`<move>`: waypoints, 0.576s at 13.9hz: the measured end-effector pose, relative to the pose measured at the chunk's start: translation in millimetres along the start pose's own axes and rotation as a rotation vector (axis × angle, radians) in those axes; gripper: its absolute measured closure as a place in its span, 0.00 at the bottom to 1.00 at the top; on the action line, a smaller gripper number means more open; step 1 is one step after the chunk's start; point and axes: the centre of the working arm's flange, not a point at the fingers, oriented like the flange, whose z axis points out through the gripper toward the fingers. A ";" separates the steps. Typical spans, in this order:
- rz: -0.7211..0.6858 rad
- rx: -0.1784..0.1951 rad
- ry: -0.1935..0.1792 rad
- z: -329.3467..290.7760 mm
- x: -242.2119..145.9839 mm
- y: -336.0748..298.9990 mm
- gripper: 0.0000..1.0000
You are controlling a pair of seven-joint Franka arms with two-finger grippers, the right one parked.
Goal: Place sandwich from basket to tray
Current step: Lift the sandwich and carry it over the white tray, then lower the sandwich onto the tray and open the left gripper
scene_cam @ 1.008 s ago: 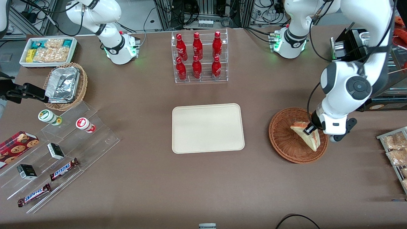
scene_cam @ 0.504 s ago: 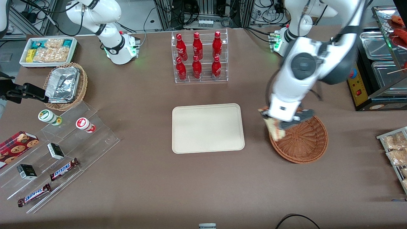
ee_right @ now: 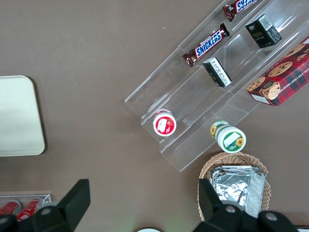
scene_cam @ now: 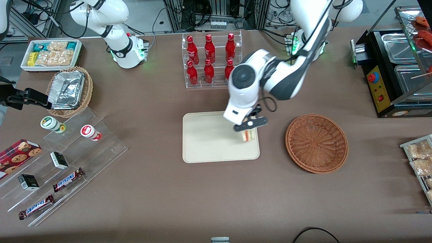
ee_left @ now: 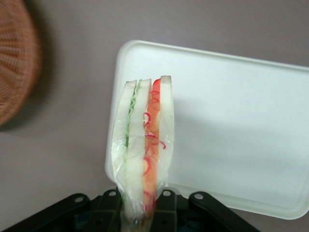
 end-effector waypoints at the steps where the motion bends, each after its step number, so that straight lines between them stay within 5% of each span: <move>1: 0.016 -0.003 0.000 12.9 -2.8 16.8 0.82; 8: 0.114 -0.030 0.063 76.7 -26.5 77.7 0.82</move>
